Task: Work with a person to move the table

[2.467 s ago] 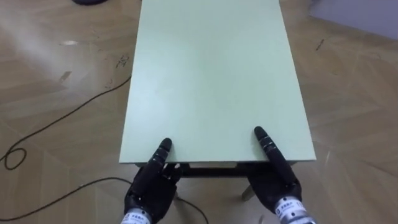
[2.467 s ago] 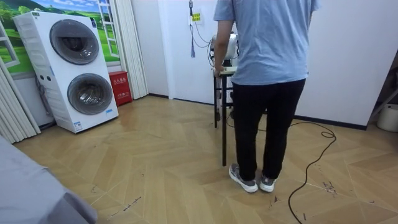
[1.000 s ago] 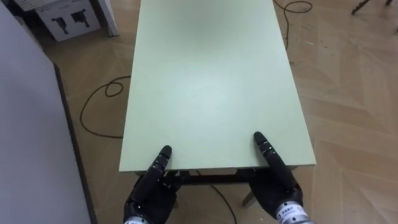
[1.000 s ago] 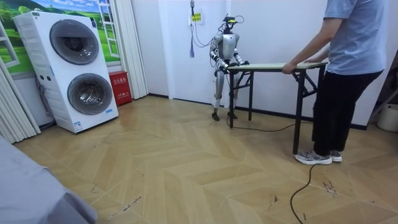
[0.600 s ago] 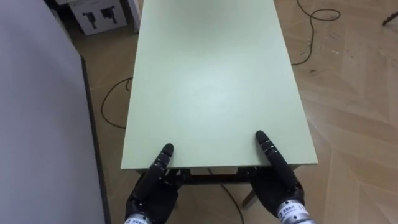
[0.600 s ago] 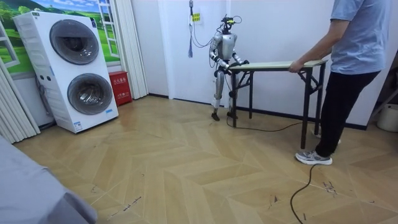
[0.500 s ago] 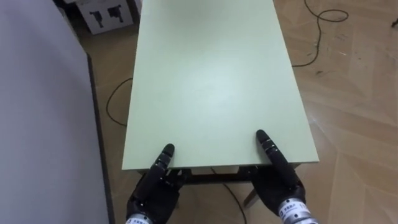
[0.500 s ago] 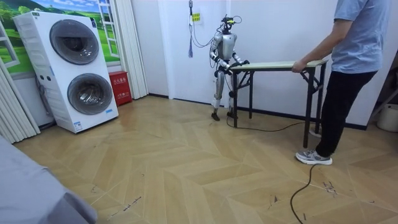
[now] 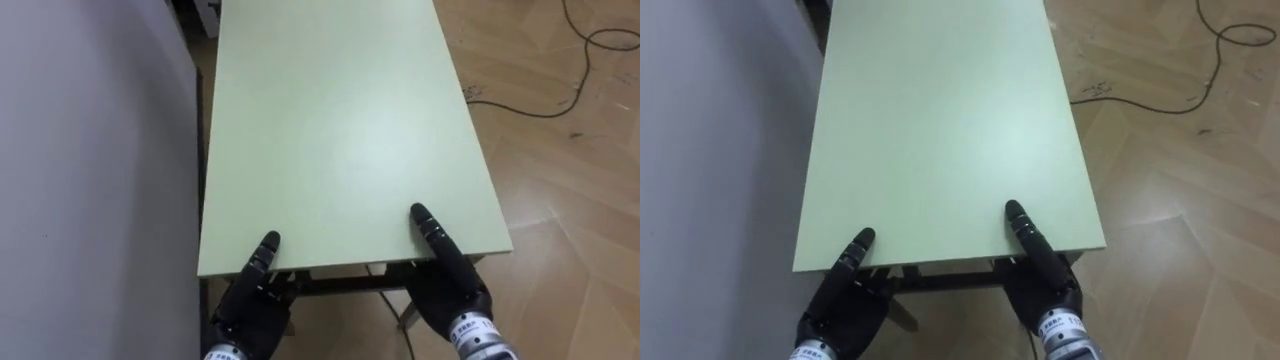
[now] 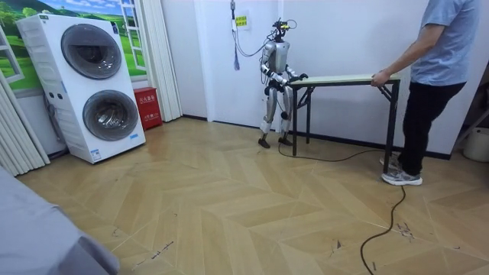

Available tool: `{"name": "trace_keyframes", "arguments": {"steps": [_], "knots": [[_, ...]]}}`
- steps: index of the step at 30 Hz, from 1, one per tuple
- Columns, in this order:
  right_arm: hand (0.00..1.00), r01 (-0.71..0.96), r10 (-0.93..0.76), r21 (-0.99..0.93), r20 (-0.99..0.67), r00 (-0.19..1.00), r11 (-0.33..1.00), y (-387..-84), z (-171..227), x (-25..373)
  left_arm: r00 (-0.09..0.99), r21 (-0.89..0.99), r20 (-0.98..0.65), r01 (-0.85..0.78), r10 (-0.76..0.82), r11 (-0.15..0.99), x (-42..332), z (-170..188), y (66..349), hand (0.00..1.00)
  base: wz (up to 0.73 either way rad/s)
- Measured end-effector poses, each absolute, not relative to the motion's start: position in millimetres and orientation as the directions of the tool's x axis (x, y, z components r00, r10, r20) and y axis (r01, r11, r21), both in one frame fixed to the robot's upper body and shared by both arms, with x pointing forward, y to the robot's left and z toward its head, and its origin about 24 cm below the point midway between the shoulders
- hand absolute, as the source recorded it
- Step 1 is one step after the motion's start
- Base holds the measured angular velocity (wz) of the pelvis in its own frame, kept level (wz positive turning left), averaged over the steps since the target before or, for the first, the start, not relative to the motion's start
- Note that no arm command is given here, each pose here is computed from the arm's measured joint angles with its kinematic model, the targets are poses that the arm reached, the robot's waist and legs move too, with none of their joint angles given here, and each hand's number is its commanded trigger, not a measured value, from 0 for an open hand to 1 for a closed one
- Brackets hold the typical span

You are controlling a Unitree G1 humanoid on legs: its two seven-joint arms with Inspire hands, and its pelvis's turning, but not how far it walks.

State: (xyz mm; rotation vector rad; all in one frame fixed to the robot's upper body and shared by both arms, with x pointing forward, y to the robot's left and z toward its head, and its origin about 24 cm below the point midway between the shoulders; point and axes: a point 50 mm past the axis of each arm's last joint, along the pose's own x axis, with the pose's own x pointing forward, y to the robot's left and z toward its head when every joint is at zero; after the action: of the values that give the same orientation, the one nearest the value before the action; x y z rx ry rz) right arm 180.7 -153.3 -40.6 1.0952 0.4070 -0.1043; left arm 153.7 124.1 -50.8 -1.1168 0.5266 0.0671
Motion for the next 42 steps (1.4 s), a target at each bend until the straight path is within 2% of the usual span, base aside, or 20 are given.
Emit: {"name": "trace_keyframes", "arguments": {"steps": [7, 20, 42], "knots": [[1.0, 0.308, 0.118, 0.86, -0.384, 0.916, 0.407, -146.8, -43.8, 178.5, 0.881, -0.828, -0.429, -0.296, -0.198, 0.476, 158.3, -48.8, 129.9, 1.0, 0.31], [1.0, 0.314, 0.12, 0.855, -0.393, 0.912, 0.412, -147.0, -45.1, 176.3, 0.878, -0.828, -0.436, -0.304, -0.199, 0.472, 156.1, -50.0, 128.3, 1.0, 0.19], [1.0, 0.356, 0.105, 0.835, -0.434, 0.895, 0.418, -149.9, -51.8, 171.1, 0.854, -0.807, -0.481, -0.343, -0.199, 0.48, 151.6, -58.6, 125.0, 1.0, 0.01]]}}
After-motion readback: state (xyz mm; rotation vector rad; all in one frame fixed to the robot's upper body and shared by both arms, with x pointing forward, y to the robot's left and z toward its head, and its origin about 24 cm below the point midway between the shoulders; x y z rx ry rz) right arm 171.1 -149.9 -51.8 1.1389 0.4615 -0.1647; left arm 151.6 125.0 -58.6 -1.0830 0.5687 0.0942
